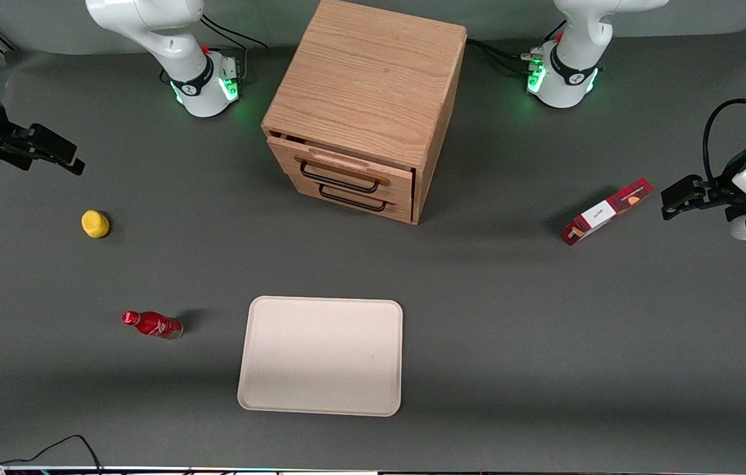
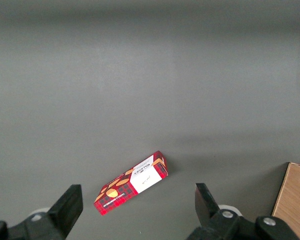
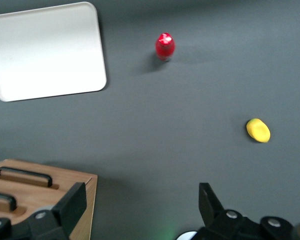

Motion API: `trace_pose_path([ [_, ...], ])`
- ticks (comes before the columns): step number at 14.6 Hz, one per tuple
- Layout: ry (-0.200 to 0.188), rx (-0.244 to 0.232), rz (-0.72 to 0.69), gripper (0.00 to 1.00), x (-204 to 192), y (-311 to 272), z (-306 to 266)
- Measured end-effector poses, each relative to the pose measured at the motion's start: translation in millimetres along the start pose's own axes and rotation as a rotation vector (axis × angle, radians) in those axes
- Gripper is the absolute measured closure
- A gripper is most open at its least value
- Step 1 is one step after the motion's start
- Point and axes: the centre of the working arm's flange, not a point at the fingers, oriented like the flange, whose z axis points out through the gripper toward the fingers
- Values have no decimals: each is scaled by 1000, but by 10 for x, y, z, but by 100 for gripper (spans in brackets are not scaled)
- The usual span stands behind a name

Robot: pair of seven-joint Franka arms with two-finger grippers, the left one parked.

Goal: Close top drawer

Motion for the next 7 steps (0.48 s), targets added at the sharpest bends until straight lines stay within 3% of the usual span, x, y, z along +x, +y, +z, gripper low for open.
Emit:
trace_pose_path([
  [4,-3,-49,8,0,-113,93,135],
  [7,3,-53,22,0,-92,169,130],
])
